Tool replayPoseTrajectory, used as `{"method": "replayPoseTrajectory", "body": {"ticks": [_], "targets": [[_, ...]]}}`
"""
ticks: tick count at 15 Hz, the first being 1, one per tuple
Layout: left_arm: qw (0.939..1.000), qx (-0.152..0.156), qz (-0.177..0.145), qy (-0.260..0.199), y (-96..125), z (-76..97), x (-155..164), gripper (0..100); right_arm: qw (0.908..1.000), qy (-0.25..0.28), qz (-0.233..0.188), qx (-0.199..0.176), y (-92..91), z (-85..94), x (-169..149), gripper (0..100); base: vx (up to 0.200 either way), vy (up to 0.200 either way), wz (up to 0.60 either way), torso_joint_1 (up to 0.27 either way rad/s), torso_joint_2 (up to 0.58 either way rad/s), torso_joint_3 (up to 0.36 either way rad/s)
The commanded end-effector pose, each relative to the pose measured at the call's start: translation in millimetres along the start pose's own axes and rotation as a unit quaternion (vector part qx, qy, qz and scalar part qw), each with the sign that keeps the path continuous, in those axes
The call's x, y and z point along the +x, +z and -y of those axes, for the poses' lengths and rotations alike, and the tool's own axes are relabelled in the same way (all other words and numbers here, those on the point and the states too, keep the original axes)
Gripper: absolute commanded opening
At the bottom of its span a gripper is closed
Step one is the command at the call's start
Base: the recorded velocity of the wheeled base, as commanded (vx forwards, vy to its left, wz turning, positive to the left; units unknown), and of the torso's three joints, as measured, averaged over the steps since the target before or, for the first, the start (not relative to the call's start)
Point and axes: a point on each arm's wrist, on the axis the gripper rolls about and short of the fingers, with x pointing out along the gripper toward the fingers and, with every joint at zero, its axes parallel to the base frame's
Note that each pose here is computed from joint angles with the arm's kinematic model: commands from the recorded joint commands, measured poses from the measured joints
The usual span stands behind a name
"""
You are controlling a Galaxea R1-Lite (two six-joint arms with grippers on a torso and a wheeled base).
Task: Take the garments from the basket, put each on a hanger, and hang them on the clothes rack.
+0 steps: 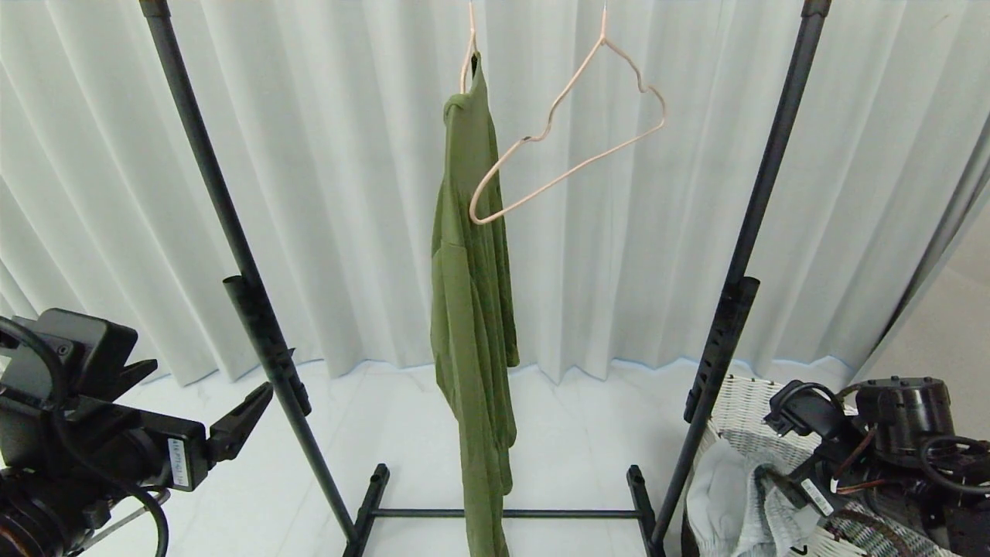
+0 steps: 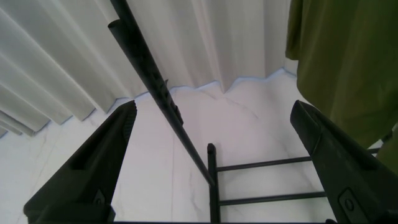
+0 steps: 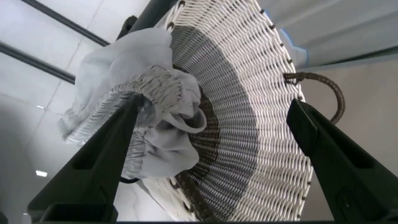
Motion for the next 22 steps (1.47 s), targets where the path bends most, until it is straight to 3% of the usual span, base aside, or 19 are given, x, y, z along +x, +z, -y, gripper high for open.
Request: {"method": "replayPoseTrajectory", "body": {"ticks": [1,7,8,16,19,22], "targets": [[1.0,0.0,0.0,0.0,-0.4,0.0,-0.4,100,0.9998,0.009,-0.016,0.0,-5.0,-4.2,5.4,100,0.0,0.0,0.0,0.0,0.0,0.0],[1.0,0.001,-0.001,-0.001,-1.2,0.4,-0.6,100,0.9993,0.012,-0.037,0.004,-8.6,-8.4,18.6,100,0.0,0.0,0.0,0.0,0.0,0.0],[1.0,0.001,-0.001,-0.001,-1.2,0.4,-0.6,100,0.9994,0.009,-0.032,0.006,-8.3,-9.0,21.8,0,0.0,0.0,0.0,0.0,0.0,0.0],[1.0,0.0,-0.001,-0.001,-1.1,0.3,-0.9,100,0.9993,-0.017,0.007,0.033,0.9,-2.3,13.7,0,0.0,0.0,0.0,0.0,0.0,0.0],[1.0,0.001,-0.003,-0.002,-1.5,0.6,0.0,100,0.9953,-0.048,0.069,0.048,19.6,15.8,-17.0,0,0.0,0.0,0.0,0.0,0.0,0.0],[1.0,0.001,-0.004,-0.002,-1.0,0.8,1.6,100,0.9921,-0.06,0.096,0.056,39.0,39.5,-71.2,0,0.0,0.0,0.0,0.0,0.0,0.0]]}}
